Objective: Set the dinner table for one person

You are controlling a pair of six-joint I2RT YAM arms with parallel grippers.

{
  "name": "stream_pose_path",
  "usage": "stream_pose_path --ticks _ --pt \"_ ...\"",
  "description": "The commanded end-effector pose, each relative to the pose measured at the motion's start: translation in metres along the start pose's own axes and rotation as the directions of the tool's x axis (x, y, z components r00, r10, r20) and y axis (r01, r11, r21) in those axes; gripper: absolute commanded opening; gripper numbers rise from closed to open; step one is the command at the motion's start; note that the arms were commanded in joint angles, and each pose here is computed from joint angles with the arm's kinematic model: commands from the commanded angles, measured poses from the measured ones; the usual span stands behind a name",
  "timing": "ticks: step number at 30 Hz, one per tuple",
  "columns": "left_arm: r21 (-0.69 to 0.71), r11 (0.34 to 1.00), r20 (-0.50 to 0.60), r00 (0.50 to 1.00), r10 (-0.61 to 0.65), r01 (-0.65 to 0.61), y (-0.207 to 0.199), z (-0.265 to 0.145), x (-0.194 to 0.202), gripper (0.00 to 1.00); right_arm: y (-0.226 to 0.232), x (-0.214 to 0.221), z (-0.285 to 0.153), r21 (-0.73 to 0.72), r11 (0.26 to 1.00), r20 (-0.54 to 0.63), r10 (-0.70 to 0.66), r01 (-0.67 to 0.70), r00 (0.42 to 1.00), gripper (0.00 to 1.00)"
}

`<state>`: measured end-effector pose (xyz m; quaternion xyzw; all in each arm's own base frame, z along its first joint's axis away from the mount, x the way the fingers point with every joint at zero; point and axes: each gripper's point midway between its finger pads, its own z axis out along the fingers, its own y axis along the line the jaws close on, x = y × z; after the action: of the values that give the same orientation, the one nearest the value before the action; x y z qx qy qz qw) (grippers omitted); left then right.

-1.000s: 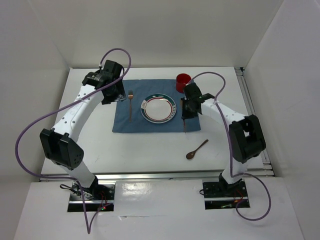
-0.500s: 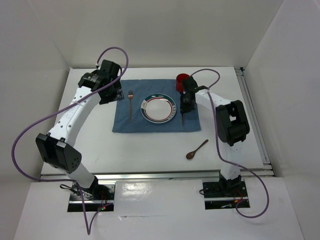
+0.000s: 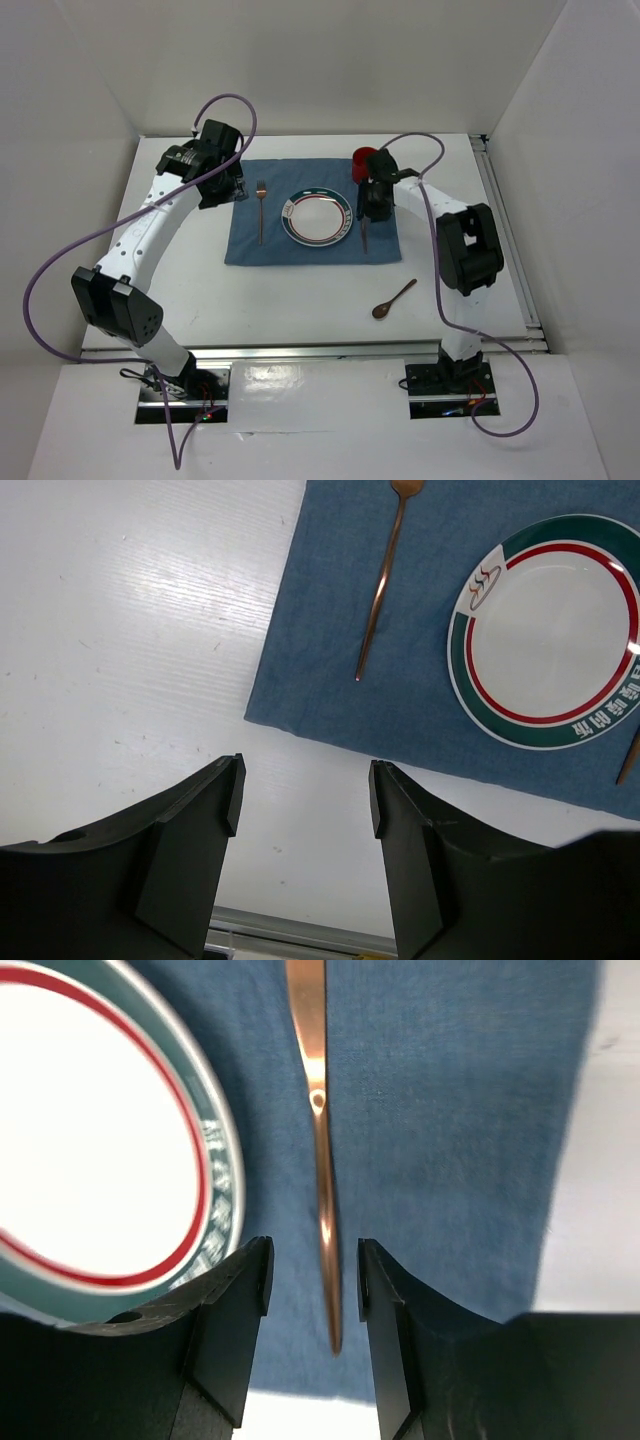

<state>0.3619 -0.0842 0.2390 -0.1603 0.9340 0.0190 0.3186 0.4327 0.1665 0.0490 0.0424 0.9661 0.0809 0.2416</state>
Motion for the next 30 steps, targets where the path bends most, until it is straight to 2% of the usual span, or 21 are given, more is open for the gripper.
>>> stream_pose_path --ticks 1,4,7,8,9,11,15,16,17,20,30 --pt "0.028 0.999 0.009 1.000 -0.016 0.015 -0.005 -0.006 -0.003 0.70 0.005 -0.031 -0.053 -0.012 0.999 0.138 0.032 -0.031 0.990 0.50" --pt "0.042 0.999 0.010 1.000 -0.018 0.018 -0.007 -0.006 -0.003 0.70 -0.012 -0.029 -0.081 0.012 0.997 0.173 0.072 -0.075 0.982 0.50" --pt "0.042 0.999 0.010 1.000 -0.008 0.007 -0.007 -0.004 -0.002 0.70 -0.033 0.007 -0.104 0.040 0.992 0.142 0.112 -0.119 0.984 0.50" --pt "0.047 0.999 0.018 1.000 -0.001 0.001 -0.006 -0.007 -0.004 0.70 -0.040 0.013 -0.122 0.032 0.990 0.163 0.131 -0.138 0.978 0.54" --pt "0.041 0.999 0.008 1.000 0.003 -0.003 -0.005 -0.004 0.000 0.70 -0.051 0.050 -0.116 0.059 0.988 0.082 0.141 -0.146 0.987 0.62" --pt "0.058 0.998 0.010 1.000 -0.001 0.000 -0.009 -0.004 -0.001 0.70 -0.061 0.091 -0.127 0.058 0.980 0.032 0.188 -0.190 0.982 0.75" --pt "0.065 0.998 0.004 1.000 0.011 -0.011 -0.010 -0.002 0.001 0.70 -0.054 0.154 -0.141 -0.030 0.958 -0.089 0.283 -0.287 0.955 0.86" --pt "0.077 0.997 0.007 1.000 0.008 -0.009 -0.013 -0.002 0.000 0.70 -0.048 0.163 -0.142 -0.055 0.939 -0.120 0.330 -0.339 0.936 0.86" --pt "0.077 0.997 0.007 1.000 0.008 -0.009 -0.013 -0.002 0.000 0.68 -0.047 0.171 -0.141 -0.065 0.930 -0.139 0.349 -0.361 0.927 0.90" --pt "0.086 0.996 0.001 1.000 0.009 -0.009 -0.015 0.000 0.002 0.68 -0.043 0.199 -0.131 -0.074 0.911 -0.218 0.381 -0.405 0.898 0.91" --pt "0.078 0.997 0.005 1.000 0.009 -0.009 -0.011 -0.003 0.002 0.68 -0.009 0.230 -0.099 -0.145 0.925 -0.357 0.283 -0.352 0.890 0.94"
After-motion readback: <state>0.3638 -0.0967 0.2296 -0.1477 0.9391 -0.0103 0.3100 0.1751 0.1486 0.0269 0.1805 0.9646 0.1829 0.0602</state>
